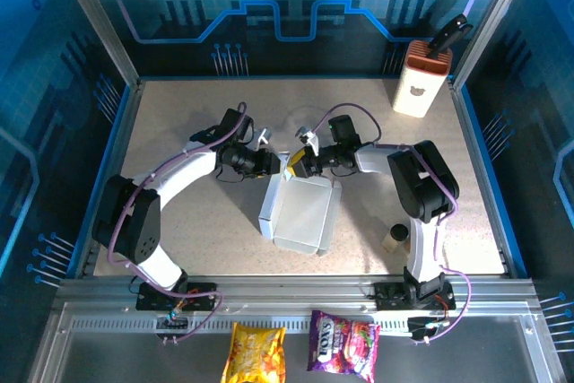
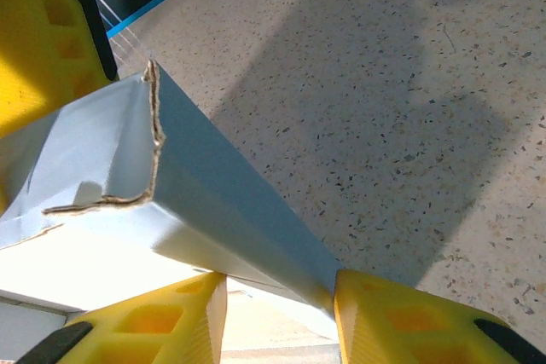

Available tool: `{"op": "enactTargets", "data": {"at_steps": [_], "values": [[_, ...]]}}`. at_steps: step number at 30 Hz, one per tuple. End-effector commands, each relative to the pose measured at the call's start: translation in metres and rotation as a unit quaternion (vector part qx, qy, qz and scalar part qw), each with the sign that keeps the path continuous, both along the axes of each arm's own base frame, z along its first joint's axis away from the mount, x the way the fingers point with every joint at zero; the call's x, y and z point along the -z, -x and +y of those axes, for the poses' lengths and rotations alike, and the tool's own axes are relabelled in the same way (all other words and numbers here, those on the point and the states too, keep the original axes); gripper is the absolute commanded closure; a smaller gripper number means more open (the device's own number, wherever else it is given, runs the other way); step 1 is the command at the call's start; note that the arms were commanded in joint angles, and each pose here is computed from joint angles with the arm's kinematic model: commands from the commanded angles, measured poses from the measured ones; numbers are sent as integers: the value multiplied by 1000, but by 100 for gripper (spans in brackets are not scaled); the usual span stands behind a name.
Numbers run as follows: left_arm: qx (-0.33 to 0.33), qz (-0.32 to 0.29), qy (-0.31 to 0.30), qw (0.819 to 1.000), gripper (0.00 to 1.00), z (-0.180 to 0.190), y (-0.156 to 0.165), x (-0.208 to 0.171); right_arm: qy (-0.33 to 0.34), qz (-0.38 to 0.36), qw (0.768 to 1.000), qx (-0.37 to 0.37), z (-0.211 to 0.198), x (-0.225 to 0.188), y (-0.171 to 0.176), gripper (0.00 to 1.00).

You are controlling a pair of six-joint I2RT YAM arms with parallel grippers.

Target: Fold the paper box

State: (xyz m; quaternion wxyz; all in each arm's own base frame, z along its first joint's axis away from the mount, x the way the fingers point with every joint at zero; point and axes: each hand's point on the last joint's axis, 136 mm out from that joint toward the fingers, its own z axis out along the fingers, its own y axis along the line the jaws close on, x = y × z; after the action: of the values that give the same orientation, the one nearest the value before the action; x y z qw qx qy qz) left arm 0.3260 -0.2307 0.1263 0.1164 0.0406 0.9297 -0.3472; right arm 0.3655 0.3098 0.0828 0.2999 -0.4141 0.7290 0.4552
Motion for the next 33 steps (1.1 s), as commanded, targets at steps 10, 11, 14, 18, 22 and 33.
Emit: {"op": "enactTargets", "data": {"at_steps": [10,11,14,18,22,33], "values": [[5,19,31,999,71,0,8,3,-48,-16,998,-39,21,-10,9,82],[2,18,39,999,71,1,7,2,-49,-18,998,-39,21,-11,9,84],[-6,15,62,998,71,3,5,-3,-49,-22,998,-39,23,-12,11,91],[-16,12,72,997,71,9,2,-5,-50,-27,998,-39,27,-15,11,95],[-33,11,61,998,61,18,0,-2,-36,-27,998,-34,30,-10,10,94],[-49,6,45,998,38,25,-3,5,-11,-29,999,-31,42,-7,15,93]]}}
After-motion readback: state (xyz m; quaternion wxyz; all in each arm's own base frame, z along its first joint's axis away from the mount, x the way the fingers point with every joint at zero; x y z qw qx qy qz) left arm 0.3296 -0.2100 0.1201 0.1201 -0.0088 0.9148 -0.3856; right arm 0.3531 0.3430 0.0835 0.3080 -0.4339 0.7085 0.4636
